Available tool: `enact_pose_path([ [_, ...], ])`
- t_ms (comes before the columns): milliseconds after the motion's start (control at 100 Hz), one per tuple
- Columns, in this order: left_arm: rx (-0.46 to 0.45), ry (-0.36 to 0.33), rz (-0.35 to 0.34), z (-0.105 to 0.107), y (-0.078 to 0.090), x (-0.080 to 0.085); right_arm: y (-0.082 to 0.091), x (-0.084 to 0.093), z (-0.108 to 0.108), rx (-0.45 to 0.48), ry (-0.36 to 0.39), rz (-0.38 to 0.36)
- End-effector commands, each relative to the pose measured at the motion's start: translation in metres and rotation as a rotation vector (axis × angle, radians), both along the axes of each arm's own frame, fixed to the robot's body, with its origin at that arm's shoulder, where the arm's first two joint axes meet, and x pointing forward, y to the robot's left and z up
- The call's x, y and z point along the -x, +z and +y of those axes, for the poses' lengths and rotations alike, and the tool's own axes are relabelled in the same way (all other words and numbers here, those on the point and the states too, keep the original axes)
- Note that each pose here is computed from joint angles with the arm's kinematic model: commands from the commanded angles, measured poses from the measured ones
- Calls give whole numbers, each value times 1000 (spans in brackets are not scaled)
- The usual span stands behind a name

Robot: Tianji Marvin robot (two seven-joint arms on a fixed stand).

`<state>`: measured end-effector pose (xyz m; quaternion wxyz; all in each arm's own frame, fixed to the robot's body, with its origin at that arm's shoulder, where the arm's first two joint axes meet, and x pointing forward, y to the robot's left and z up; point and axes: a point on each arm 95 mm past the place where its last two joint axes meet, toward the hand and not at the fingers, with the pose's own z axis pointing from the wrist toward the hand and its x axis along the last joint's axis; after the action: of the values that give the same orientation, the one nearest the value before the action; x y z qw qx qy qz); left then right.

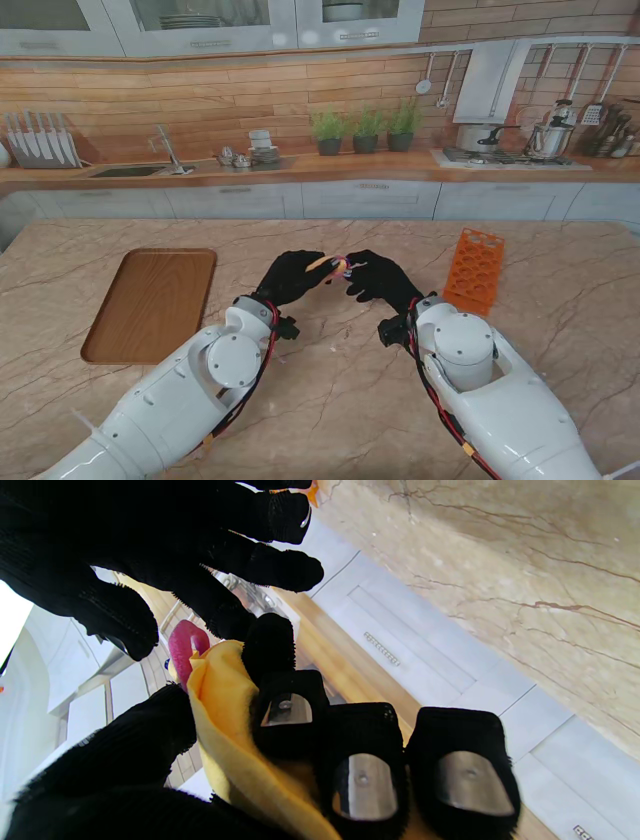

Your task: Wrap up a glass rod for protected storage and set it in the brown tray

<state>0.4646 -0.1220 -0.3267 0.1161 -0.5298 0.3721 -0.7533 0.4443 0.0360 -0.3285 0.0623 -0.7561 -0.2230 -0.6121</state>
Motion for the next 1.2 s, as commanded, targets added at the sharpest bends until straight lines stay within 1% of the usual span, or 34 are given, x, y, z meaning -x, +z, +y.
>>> enact_pose_path([
  [0, 7, -9, 7, -4, 0, 2, 3, 0, 5, -10, 3, -1],
  [320, 12, -19, 13, -6, -1, 4, 5, -1, 9, -40, -13, 14],
  [550, 32, -11, 31, -8, 0, 6, 6, 0, 11, -33, -42, 15],
  [870, 39, -18, 31, -9, 1, 6, 5, 3, 11, 4, -50, 7],
  [970, 44, -18, 32, -9, 1, 7, 4, 3, 11, 22, -53, -6],
  [1190, 63, -5, 34, -9, 2, 8, 1, 4, 11, 107, -72, -56],
])
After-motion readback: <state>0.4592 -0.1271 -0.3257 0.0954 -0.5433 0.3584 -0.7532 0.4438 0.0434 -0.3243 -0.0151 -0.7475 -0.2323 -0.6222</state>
